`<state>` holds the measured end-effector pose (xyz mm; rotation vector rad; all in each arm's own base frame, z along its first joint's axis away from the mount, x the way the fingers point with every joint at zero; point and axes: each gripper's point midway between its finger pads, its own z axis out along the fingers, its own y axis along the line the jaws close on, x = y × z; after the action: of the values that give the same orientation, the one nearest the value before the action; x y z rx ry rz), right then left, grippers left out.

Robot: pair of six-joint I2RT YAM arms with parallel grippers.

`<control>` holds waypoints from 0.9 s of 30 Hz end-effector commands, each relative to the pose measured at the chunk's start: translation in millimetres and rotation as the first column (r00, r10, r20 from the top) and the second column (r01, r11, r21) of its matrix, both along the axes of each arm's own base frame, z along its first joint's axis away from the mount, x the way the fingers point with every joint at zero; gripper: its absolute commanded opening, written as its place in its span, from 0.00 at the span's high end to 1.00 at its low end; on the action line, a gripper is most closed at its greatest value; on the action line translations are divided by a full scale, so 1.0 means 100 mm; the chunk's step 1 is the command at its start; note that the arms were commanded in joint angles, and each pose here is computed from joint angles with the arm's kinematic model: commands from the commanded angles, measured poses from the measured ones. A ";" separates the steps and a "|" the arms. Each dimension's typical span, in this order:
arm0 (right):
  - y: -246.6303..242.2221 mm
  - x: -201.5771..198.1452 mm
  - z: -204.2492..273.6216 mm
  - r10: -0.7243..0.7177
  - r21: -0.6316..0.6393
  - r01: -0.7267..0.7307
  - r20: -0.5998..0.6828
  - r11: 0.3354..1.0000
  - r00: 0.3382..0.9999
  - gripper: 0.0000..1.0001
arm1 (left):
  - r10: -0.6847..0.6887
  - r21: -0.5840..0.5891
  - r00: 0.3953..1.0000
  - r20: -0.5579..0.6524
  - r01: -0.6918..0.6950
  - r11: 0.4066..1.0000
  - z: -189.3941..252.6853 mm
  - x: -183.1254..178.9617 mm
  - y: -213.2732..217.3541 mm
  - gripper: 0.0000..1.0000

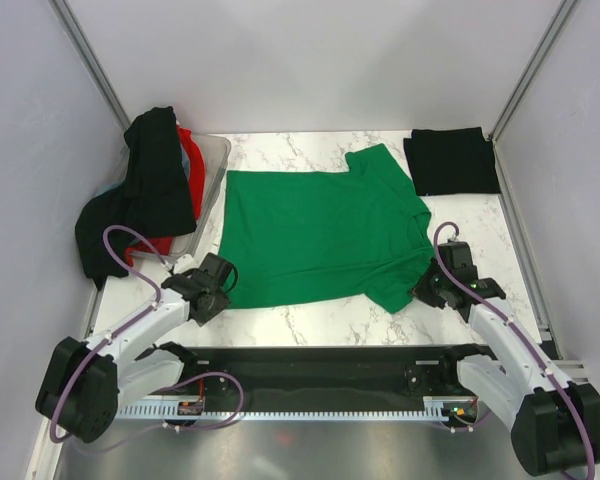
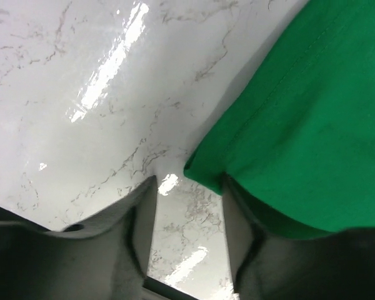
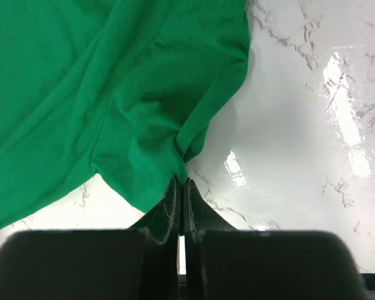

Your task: Fold and stack the t-shirts

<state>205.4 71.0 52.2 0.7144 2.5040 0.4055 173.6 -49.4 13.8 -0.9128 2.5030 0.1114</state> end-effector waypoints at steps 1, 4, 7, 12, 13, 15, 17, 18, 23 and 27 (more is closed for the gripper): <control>-0.02 0.02 0.06 0.009 -0.018 -0.008 0.029 1.000 1.000 1.00 | 0.033 -0.041 0.998 0.050 -0.031 0.999 -0.06 0.18 -0.07 0.54; -0.04 0.01 0.06 0.007 -0.024 -0.006 0.031 1.000 0.999 1.00 | 0.024 -0.046 0.999 0.047 -0.022 0.999 -0.08 0.22 -0.08 0.61; -0.04 0.00 0.08 0.007 -0.023 -0.007 0.031 1.000 0.999 1.00 | 0.015 -0.055 0.998 0.064 -0.012 0.998 -0.06 0.27 -0.10 0.71; 0.04 -0.07 0.16 0.025 0.022 -0.026 0.022 0.999 0.999 1.00 | -0.038 -0.063 0.992 0.120 0.046 0.997 0.09 0.36 -0.15 0.98; 0.05 -0.06 0.23 0.021 0.032 -0.022 0.042 0.999 0.999 1.00 | -0.040 -0.070 0.990 0.134 0.049 0.996 0.15 0.38 -0.15 0.98; 0.07 -0.13 0.29 0.032 0.047 -0.033 0.035 0.998 0.999 1.00 | -0.052 -0.104 0.984 0.168 0.070 0.992 0.28 0.36 -0.19 0.98; 0.09 -0.15 0.39 0.041 0.058 -0.044 0.059 0.997 0.997 1.00 | -0.067 -0.120 0.981 0.182 0.090 0.989 0.41 0.33 -0.20 0.98; 0.08 -0.21 0.39 0.042 0.057 -0.045 0.041 0.997 0.998 1.00 | -0.069 -0.123 0.979 0.192 0.093 0.988 0.47 0.33 -0.19 0.98; 0.09 -0.31 0.63 0.051 0.074 -0.057 0.080 0.996 0.996 1.00 | -0.075 -0.158 0.956 0.284 0.124 0.980 0.91 0.31 -0.17 0.98; 0.09 -0.43 0.78 0.058 0.080 -0.065 0.086 0.995 0.995 1.00 | -0.093 -0.171 0.951 0.296 0.148 0.974 1.07 0.24 -0.18 0.98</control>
<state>173.8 79.3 113.8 0.6503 2.4391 0.5386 207.3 -69.1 110.0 -0.8421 2.2768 -0.2952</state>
